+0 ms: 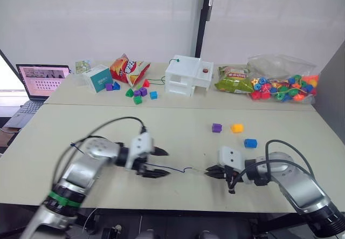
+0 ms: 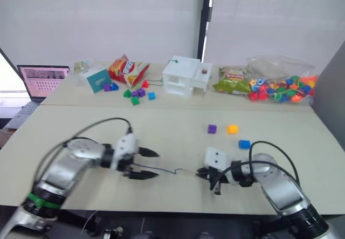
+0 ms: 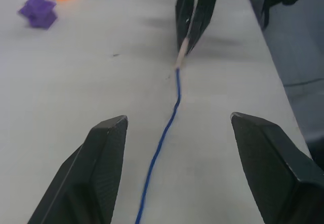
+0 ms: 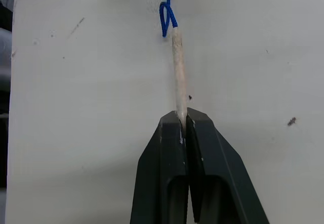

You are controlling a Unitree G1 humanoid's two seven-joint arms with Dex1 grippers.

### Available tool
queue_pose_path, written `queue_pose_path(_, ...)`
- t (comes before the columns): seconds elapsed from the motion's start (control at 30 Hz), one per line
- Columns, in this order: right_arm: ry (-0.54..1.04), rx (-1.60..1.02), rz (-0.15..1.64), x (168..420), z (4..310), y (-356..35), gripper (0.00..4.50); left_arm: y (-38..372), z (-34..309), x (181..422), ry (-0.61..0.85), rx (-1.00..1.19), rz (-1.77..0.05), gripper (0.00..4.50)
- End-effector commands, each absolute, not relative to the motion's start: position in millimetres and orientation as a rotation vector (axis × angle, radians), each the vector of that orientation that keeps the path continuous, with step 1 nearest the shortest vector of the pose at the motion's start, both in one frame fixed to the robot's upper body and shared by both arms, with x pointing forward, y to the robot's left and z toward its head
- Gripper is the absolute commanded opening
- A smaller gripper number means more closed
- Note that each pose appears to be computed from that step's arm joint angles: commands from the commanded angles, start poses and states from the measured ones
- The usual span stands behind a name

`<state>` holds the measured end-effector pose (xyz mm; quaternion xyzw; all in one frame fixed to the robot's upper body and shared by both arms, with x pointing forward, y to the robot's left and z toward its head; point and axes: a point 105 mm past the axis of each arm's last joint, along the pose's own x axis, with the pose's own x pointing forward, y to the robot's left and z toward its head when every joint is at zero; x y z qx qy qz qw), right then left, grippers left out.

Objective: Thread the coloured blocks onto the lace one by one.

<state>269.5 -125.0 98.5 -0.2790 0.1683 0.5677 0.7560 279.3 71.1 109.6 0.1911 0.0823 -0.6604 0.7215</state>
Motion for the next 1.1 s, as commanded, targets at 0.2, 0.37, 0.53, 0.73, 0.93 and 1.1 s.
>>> queue_pose_path(0.2, 0.343, -0.632, 1.267, 267.1, 105.2, -116.8, 0.0, 35.6, 104.9, 294.0, 0.088, 0.488, -1.491, 3.43)
queue_pose_path(0.37, 0.345, -0.634, 1.269, 265.3, 104.8, -116.5, 0.0, 22.3, 104.4, 293.2, 0.083, 0.478, -1.538, 2.87)
queue_pose_path(0.53, 0.348, -0.631, 1.266, 264.0, 105.0, -117.0, 0.0, 19.7, 102.4, 294.4, 0.084, 0.493, -1.542, 1.21)
queue_pose_path(0.73, 0.35, -0.628, 1.263, 263.8, 104.8, -117.0, 0.0, 17.6, 100.3, 292.0, 0.09, 0.495, -1.553, 0.02)
queue_pose_path(0.93, 0.382, -0.641, 1.275, 260.7, 98.9, -119.2, 0.0, 16.4, 104.7, 293.6, 0.08, 0.478, -1.545, 0.02)
queue_pose_path(1.1, 0.358, -0.637, 1.201, 268.8, 100.1, -121.6, 0.65, 17.7, 105.5, 295.4, 0.086, 0.481, -1.539, 0.0)
